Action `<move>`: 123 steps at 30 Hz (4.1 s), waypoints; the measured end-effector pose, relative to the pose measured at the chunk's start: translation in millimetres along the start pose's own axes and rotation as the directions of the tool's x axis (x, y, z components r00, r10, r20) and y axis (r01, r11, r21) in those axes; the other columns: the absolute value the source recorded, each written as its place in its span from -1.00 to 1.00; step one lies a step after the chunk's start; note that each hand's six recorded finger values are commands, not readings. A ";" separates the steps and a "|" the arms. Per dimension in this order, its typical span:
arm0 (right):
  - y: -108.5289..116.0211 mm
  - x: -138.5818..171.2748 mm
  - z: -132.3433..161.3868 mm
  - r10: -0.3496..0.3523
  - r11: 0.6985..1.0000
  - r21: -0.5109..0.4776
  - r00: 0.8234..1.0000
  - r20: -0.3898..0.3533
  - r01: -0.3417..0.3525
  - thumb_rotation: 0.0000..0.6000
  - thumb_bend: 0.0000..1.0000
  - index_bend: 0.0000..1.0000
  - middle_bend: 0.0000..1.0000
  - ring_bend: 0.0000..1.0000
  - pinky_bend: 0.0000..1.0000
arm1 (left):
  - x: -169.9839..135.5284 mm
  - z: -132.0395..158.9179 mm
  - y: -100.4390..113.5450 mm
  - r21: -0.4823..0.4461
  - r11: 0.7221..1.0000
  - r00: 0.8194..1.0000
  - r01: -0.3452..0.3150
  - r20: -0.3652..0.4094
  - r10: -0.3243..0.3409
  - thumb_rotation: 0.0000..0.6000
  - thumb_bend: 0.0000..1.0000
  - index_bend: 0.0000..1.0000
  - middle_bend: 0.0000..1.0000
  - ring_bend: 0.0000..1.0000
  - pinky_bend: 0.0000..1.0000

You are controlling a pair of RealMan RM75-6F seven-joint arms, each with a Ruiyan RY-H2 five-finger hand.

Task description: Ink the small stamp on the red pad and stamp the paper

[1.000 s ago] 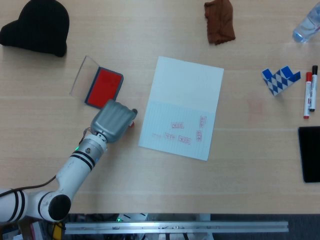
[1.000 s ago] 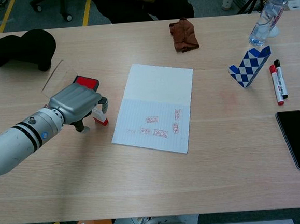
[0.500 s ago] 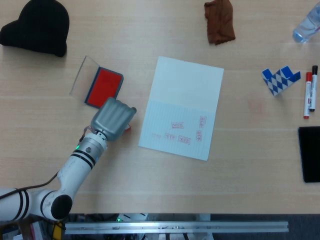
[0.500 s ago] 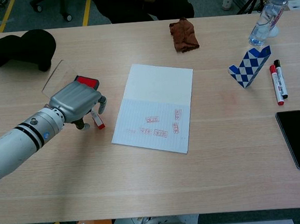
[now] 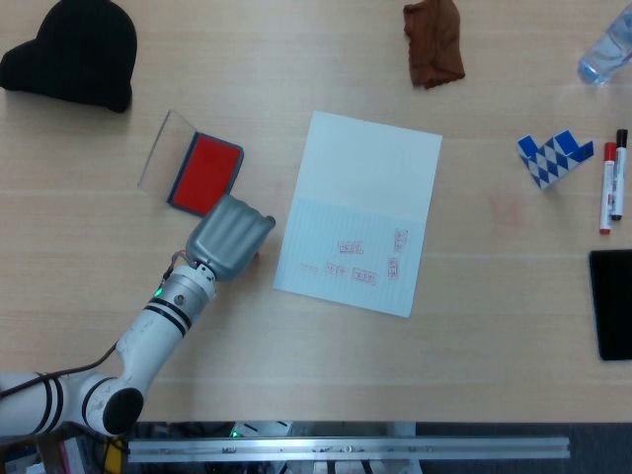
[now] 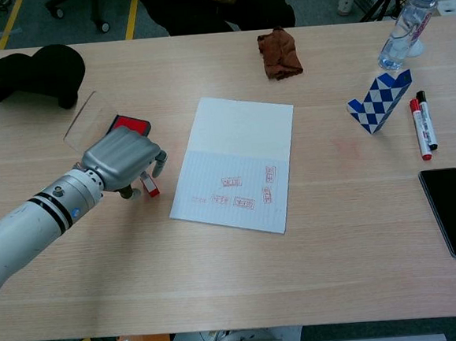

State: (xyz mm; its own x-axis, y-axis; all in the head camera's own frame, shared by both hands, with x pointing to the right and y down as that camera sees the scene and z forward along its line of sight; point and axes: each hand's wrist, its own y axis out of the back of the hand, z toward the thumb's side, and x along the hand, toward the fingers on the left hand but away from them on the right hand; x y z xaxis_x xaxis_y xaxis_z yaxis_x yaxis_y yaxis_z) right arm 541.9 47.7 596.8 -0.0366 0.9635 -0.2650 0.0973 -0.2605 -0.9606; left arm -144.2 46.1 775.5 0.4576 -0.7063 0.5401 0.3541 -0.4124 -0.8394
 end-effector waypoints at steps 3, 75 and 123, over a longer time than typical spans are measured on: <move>0.2 0.1 0.2 -0.001 1.000 0.000 1.000 0.000 0.001 1.00 -0.49 -0.55 -0.38 -0.37 -0.22 | 0.4 -0.6 -0.5 0.013 1.000 1.000 -0.008 0.006 0.008 1.00 -0.67 0.02 1.00 1.00 1.00; 4.5 7.3 -2.3 -0.008 1.000 0.008 1.000 0.011 0.008 1.00 -0.48 -0.55 -0.38 -0.37 -0.22 | 4.5 -2.5 -1.9 0.079 0.992 0.994 -0.098 0.064 0.093 1.00 -0.65 0.22 0.97 0.99 1.00; 5.4 9.5 -4.9 -0.004 1.000 0.013 1.000 0.011 0.004 1.00 -0.47 -0.55 -0.38 -0.37 -0.22 | 6.6 -5.5 1.3 0.069 0.991 0.993 -0.110 0.043 0.108 1.00 -0.32 0.25 0.99 1.00 1.00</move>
State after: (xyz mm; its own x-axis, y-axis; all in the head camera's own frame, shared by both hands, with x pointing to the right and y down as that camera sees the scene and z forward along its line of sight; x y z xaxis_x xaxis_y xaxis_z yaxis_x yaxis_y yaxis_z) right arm 546.9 55.7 589.4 -0.0481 0.9639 -0.2619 0.0847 -0.2574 -0.9626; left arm -145.2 37.8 777.7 0.5277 -0.7212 0.4488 0.3571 -0.2910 -0.8876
